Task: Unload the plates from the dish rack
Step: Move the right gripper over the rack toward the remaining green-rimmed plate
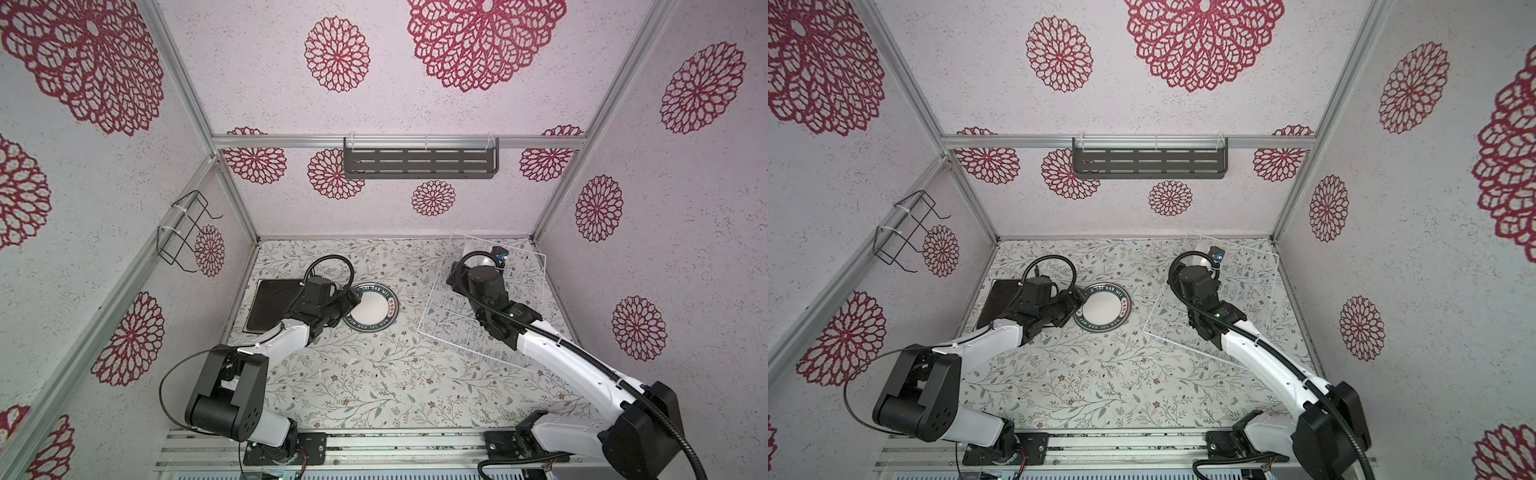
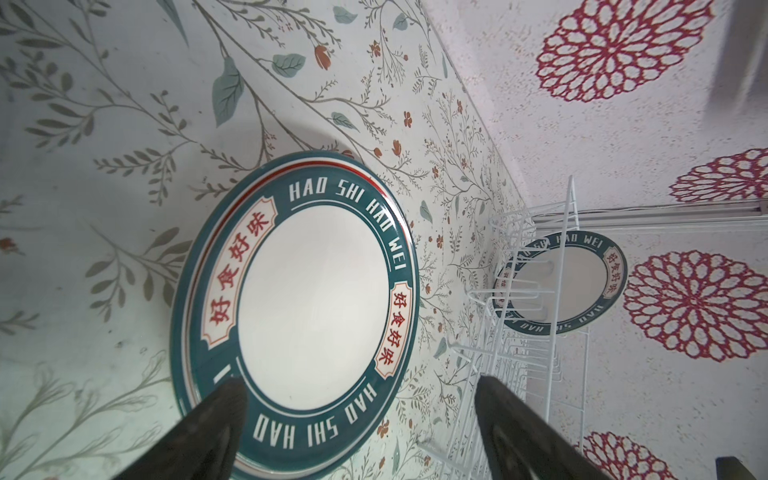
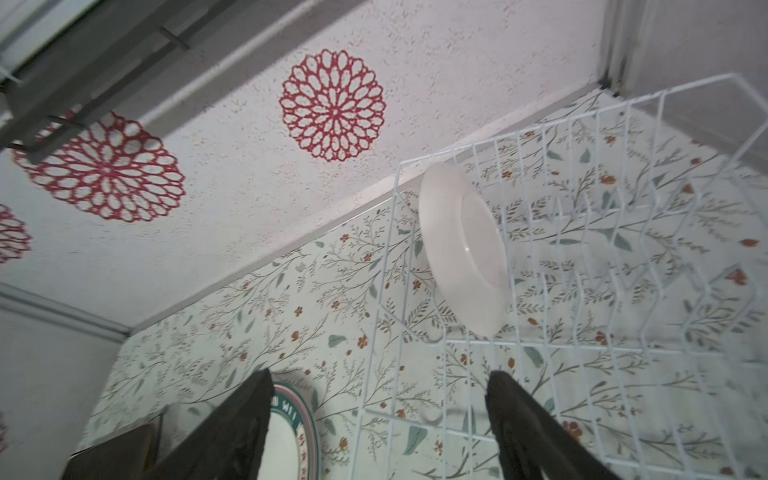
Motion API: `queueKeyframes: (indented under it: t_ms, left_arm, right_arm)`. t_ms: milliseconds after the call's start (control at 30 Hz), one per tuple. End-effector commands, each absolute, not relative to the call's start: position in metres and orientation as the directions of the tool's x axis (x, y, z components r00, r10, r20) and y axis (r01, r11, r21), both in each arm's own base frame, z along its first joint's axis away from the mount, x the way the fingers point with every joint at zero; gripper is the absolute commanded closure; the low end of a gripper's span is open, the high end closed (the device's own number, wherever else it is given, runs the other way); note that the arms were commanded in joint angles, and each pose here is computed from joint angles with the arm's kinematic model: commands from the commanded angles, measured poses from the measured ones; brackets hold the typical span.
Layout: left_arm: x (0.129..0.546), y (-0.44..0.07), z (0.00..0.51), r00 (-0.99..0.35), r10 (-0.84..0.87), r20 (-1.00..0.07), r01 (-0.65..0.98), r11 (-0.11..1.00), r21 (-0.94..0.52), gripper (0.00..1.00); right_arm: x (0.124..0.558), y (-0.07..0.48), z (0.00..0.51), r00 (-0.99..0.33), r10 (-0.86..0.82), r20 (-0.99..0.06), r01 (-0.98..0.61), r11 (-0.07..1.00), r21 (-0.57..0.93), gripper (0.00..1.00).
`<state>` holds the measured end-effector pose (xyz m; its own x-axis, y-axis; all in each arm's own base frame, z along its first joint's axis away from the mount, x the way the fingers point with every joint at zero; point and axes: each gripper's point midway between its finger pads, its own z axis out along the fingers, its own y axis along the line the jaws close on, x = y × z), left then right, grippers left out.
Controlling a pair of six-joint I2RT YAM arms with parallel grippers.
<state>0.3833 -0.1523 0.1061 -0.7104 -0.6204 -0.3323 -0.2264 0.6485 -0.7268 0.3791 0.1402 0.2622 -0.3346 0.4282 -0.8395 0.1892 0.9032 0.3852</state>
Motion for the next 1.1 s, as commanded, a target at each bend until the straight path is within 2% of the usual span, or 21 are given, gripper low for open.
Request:
queueKeyframes:
  t_ms: [0, 167, 433, 633, 1067]
  left_arm:
    - [0.385, -0.159, 0.121, -0.709, -0.615, -0.346, -0.180, 0.632, -0.754, 0.10]
    - [0.385, -0.160, 0.125, -0.707, -0.616, -0.348, -0.173, 0.627, -0.760, 0.10]
    - [0.383, -0.159, 0.127, -0.704, -0.618, -0.349, -0.171, 0.625, -0.762, 0.10]
    - [0.383, -0.161, 0.126, -0.708, -0.617, -0.342, -0.171, 0.620, -0.766, 0.10]
    - [0.383, -0.161, 0.128, -0.708, -0.619, -0.340, -0.169, 0.616, -0.769, 0.10]
  right_arm:
    - [0.387, 0.112, 0.253, -0.380, 0.239, -0.894, 0.326, 0.939, 0.112, 0.14]
    - [0.407, 0.104, 0.245, -0.419, 0.134, -0.898, 0.436, 0.897, -0.069, 0.12]
    - [0.431, 0.103, 0.232, -0.449, 0.035, -0.893, 0.513, 0.829, -0.225, 0.23]
    - [0.448, 0.111, 0.214, -0.493, -0.018, -0.870, 0.511, 0.803, -0.307, 0.26]
    - [0.475, 0.106, 0.178, -0.553, -0.029, -0.833, 0.539, 0.750, -0.383, 0.47]
